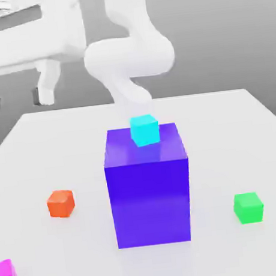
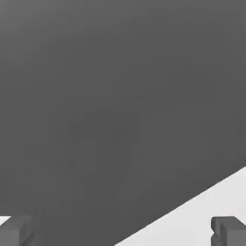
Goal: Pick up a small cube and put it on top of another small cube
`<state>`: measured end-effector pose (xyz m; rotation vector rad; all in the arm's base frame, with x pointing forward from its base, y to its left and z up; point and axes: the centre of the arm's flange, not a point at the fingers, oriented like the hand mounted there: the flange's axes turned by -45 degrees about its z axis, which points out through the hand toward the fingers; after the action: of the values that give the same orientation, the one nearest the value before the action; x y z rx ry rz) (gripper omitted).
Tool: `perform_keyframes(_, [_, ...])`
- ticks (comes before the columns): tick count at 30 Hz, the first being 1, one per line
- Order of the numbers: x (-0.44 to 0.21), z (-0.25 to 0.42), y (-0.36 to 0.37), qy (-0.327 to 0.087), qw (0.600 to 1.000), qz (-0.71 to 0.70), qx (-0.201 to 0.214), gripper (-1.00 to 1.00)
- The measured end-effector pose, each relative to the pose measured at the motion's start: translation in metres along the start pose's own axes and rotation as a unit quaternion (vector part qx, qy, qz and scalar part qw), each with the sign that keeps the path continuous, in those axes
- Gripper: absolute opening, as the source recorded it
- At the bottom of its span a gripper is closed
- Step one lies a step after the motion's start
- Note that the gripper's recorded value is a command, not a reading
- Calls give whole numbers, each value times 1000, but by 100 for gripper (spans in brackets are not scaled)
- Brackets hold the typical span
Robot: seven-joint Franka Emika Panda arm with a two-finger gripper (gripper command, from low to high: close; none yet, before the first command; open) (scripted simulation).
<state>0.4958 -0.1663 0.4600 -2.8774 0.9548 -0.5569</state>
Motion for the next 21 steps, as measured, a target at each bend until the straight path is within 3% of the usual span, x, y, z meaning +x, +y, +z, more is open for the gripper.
perform_keyframes(14, [-33,225,173,-125,954,247,-115,0])
perform_keyframes(18, [-53,280,194,-133,947,263,-125,0])
perform_keyframes(19, [-58,292,196,-133,947,264,-125,-100])
perform_keyframes(21, [-58,292,196,-133,947,264,-125,-100])
